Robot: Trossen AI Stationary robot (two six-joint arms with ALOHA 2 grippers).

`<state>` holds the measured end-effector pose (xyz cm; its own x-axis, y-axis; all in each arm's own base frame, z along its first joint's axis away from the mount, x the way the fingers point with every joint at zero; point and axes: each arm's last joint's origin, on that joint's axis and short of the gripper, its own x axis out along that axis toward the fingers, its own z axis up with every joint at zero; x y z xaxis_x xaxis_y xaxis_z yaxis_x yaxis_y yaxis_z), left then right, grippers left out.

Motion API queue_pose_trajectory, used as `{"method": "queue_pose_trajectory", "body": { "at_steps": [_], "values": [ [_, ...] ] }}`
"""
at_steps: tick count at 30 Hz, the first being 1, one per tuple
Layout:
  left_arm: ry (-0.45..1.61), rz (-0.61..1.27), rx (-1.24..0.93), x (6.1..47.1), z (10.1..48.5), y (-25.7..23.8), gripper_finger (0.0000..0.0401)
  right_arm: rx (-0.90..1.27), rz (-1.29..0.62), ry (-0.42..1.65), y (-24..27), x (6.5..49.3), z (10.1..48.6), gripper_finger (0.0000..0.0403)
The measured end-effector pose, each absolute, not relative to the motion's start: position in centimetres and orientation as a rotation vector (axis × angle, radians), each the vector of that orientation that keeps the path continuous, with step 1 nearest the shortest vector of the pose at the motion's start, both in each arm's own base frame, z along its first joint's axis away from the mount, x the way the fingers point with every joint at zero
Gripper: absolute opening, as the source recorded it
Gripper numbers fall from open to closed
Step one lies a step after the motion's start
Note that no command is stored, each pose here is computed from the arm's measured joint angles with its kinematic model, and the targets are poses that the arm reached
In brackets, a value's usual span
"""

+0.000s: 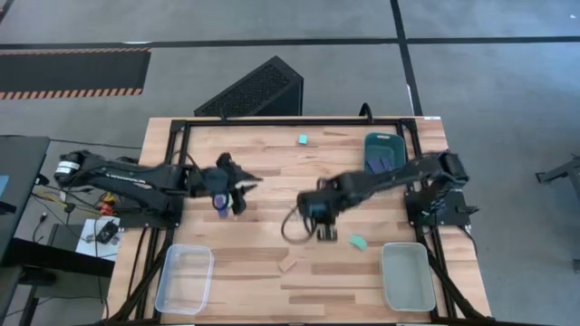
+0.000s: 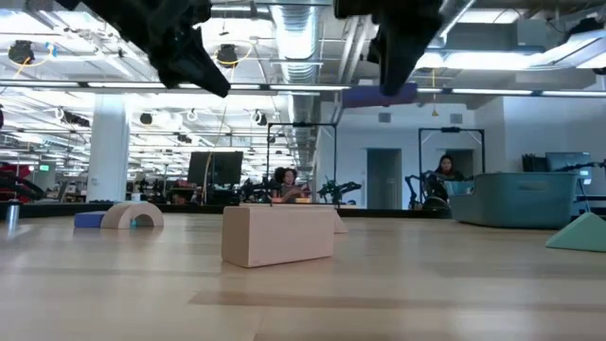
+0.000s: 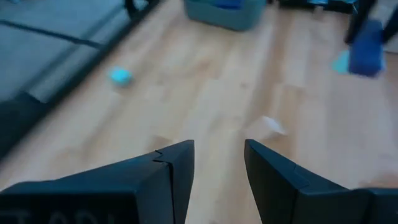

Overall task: Sort & place blocks by color
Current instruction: Put the blue block into the green bin

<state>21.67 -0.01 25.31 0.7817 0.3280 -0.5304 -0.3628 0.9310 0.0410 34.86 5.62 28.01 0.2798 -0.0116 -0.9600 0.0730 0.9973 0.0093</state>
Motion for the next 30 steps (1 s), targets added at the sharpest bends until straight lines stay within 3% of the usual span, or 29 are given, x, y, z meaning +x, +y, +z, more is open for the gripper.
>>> {"method": "queue_pose_trajectory", "body": {
  "at_steps": [9,18,30],
  "values": [
    [0.717,0.454,-0.031,19.4,25.0,3.5,0.0128,0.297,-0.566,1.262,-3.3,28.5,28.9,0.0113],
    [0.800,0.507,-0.098,18.6,23.8,4.1,0.0128,0.581,-1.046,1.295,-9.1,19.9,22.7,0.0112],
    [0.635,0.688,-0.164,19.1,24.7,4.6,0.0128,0.723,-1.152,1.386,-13.0,17.1,18.3,0.0113]
  ]
}}
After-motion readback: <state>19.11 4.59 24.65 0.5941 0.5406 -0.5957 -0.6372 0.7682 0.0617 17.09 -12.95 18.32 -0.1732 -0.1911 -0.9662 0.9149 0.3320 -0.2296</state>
